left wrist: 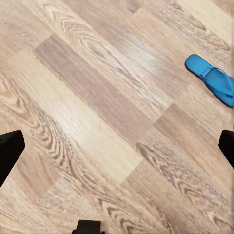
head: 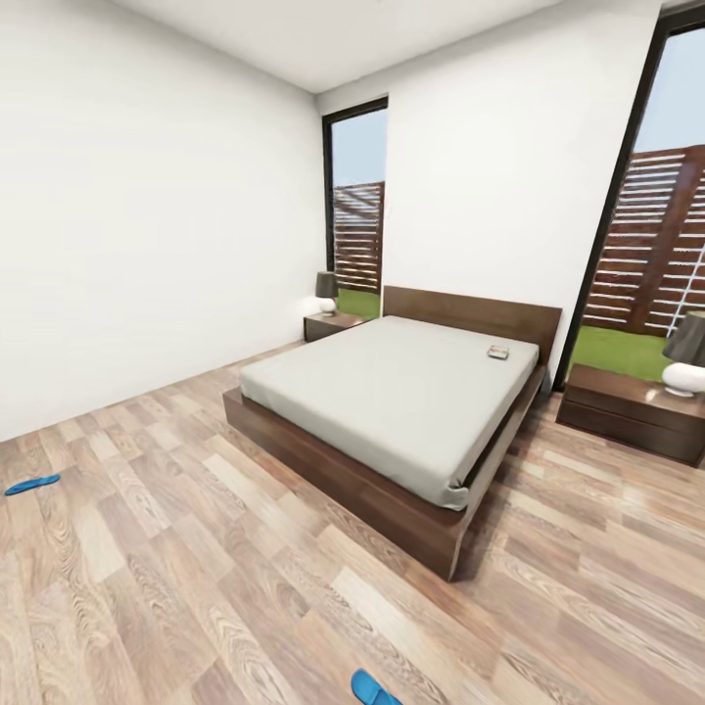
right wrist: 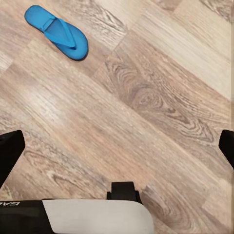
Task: In the bedroom, move the book from the bed onto either nightstand, and place the two sandals side by side next to the bed.
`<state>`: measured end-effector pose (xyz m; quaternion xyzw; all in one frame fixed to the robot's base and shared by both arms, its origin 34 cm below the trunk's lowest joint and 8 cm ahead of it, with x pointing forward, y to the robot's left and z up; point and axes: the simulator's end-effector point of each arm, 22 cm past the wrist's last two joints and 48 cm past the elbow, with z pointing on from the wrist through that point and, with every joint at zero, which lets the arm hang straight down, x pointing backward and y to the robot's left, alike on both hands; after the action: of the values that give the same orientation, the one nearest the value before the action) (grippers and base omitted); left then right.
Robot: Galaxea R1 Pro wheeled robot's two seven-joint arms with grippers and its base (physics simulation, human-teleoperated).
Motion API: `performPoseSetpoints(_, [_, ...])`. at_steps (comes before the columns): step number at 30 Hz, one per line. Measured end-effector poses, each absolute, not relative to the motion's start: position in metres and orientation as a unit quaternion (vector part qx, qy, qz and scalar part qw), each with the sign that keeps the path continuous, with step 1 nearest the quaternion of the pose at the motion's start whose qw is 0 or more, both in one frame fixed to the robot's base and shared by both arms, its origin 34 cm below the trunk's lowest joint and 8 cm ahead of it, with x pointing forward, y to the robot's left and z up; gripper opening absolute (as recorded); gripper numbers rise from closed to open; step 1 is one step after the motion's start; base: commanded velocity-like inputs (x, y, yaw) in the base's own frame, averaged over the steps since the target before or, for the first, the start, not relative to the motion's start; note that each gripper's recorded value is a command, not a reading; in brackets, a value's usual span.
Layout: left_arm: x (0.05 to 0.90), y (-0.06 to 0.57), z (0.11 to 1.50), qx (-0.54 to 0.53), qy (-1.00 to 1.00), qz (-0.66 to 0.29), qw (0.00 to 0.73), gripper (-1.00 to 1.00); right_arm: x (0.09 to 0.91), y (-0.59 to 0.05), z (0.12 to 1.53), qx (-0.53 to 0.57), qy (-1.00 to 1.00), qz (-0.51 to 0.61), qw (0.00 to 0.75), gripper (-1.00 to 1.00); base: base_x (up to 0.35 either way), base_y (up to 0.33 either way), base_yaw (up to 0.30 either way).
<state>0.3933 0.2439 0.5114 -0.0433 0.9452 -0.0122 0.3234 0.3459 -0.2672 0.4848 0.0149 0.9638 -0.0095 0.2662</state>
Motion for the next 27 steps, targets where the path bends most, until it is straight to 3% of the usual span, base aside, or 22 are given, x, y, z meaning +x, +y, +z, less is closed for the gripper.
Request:
performPoseSetpoints(12, [0.3937, 0.2436, 0.5114, -0.043, 0.945, -0.012, 0.324, 1.00, 0.3463, -0.2673, 0.4847, 0.015, 0.964, -0.010, 0.266, 1.00, 0.105, -0.068, 0.019])
performPoseSetpoints(27, [0.3939, 0.2436, 0.5115, -0.043, 0.945, -0.012, 0.324, 1.00, 0.3460, -0.2672, 0.4846, 0.015, 0.964, -0.010, 0.266, 1.00, 0.001, -0.001, 0.271])
